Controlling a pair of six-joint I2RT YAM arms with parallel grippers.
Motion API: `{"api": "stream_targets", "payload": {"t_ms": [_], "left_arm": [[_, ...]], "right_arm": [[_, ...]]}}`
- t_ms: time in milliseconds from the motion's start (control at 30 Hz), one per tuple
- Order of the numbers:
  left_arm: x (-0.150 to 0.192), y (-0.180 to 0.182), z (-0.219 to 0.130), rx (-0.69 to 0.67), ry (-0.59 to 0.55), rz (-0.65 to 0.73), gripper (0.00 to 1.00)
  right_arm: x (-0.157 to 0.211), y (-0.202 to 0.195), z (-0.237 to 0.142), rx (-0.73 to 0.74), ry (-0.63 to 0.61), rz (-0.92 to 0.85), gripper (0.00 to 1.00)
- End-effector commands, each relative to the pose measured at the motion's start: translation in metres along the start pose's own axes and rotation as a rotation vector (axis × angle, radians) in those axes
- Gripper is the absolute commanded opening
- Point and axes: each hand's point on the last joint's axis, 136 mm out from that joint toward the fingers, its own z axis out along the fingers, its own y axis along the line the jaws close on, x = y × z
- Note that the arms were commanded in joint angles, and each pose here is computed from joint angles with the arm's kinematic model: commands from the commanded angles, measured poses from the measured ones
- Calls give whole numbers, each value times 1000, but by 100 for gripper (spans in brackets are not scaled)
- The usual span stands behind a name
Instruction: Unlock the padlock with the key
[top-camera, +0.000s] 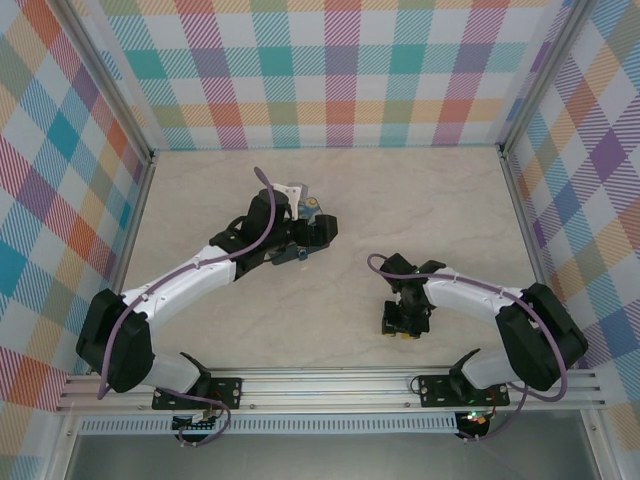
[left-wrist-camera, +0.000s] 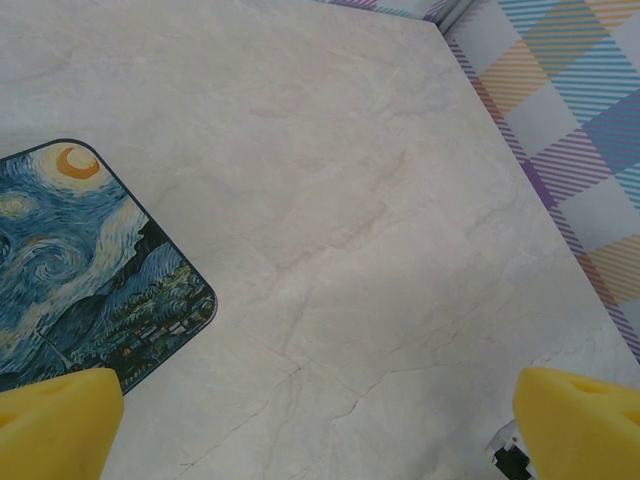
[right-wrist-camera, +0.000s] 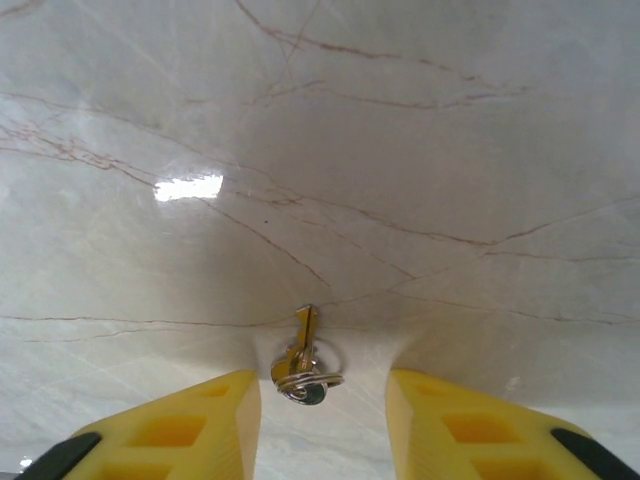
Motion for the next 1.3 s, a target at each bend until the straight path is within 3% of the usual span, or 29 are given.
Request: {"api": "stream_targets", "payload": {"t_ms": [0,633,1267], "left_arm": [[-7,4,-7,-14,-24,9,100],[-6,6,-7,-25,-18,13,100],[-6,7,-9,-33,-16,25,100]], "right_arm": [[-8,10,-2,-18,-26,-10,34],[-12,16,-6,-10,-42,-41,19],[-5,4,-4,61,-3,-59,23]]}}
